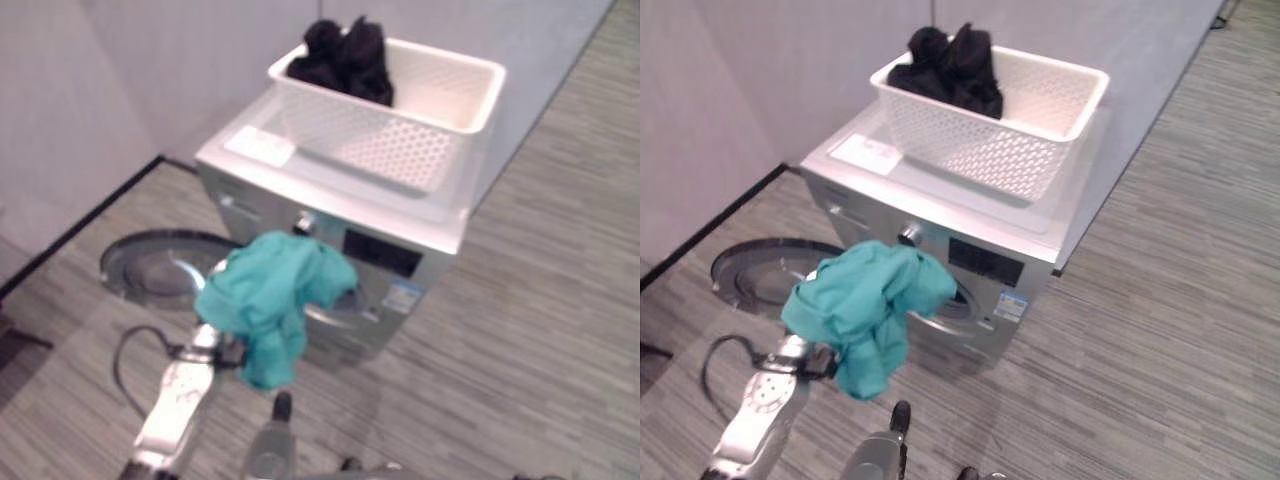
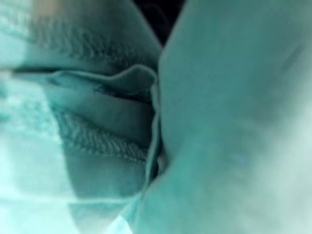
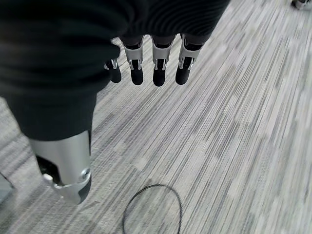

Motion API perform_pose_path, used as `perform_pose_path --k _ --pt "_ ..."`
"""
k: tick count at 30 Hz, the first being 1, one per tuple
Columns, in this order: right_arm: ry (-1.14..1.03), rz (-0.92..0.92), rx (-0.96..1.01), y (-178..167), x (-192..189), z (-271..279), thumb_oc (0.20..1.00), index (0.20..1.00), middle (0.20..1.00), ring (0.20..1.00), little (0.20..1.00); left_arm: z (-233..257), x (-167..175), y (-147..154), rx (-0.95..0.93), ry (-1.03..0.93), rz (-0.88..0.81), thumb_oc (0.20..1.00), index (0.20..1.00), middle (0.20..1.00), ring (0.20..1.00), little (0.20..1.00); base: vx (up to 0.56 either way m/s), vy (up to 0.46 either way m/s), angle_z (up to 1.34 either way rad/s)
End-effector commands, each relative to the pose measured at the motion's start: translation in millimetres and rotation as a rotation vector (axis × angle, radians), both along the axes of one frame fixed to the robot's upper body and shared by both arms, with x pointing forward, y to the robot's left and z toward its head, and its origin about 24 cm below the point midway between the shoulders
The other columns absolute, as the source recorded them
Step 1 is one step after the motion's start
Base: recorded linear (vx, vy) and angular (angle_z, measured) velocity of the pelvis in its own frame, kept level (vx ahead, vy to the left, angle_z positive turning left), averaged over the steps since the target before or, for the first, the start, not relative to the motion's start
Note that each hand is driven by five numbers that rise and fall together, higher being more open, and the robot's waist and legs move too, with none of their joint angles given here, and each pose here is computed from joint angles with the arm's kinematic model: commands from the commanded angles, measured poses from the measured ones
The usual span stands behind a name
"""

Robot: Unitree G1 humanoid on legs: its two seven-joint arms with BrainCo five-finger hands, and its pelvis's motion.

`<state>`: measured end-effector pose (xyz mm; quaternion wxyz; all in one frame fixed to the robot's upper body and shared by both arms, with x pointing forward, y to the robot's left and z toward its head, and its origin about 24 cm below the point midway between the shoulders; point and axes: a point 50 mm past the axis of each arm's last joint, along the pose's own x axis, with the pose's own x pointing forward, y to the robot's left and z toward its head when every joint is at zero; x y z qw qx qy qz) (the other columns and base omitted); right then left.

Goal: Grab the laundry basket,head to the washer,open it,put in the laundry and shut it.

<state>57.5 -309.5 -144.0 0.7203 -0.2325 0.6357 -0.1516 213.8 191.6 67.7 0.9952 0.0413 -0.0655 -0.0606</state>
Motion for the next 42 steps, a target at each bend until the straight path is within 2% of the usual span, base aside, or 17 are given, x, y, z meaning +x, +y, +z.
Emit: perform_pose_path --k 1,2,8,14,18,23,32,39,42 --pt "-0.025 -0.009 0.0 2 3 0 1.0 1.0 1.0 1.0 1.0 35 0 -4 -0.07 -0.181 -0.048 0.2 0.2 0.2 0.2 0.2 0.02 -0.011 0.17" --pt "-0.076 0.001 0.018 8 17 -1 1.0 1.0 1.0 1.0 1.0 16 -6 -2 -0.094 -0.082 -0.042 0.2 0.2 0.2 0.2 0.2 0.02 -0.003 0.21" --pt "-0.125 0.035 0.055 19 28 -3 1.0 1.0 1.0 1.0 1.0 -18 -9 -1 -0.092 0.081 -0.057 0.2 0.2 0.2 0.2 0.2 0.03 0.006 0.06" --pt "-0.137 0.081 0.077 28 34 -5 1.0 1.0 1.0 1.0 1.0 -35 -3 -5 -0.083 0.157 -0.064 0.2 0.2 0.2 0.2 0.2 0.0 0.015 -0.16" --pt "-0.164 0.116 0.085 37 45 -5 1.0 1.0 1.0 1.0 1.0 -44 4 -10 -0.151 0.196 -0.033 0.2 0.2 0.2 0.2 0.2 -0.05 0.005 -0.27" --pt "-0.208 0.159 0.103 51 64 -4 1.0 1.0 1.0 1.0 1.0 -32 22 -22 -0.196 0.151 -0.046 0.2 0.2 0.2 0.2 0.2 -0.06 0.01 -0.23" --pt "-0.396 0.267 0.093 80 131 17 1.0 1.0 1.0 1.0 1.0 19 68 -65 -0.302 -0.046 -0.075 0.2 0.2 0.2 0.2 0.2 -0.08 0.013 -0.19" --pt "-0.518 0.298 0.072 93 166 35 1.0 1.0 1.0 1.0 1.0 56 86 -80 -0.384 -0.172 -0.058 0.2 0.2 0.2 0.2 0.2 -0.04 -0.008 -0.13" --pt "-0.537 0.294 0.074 97 172 37 1.0 1.0 1.0 1.0 1.0 63 89 -98 -0.435 -0.17 -0.094 0.2 0.2 0.2 0.2 0.2 -0.01 -0.018 0.0"
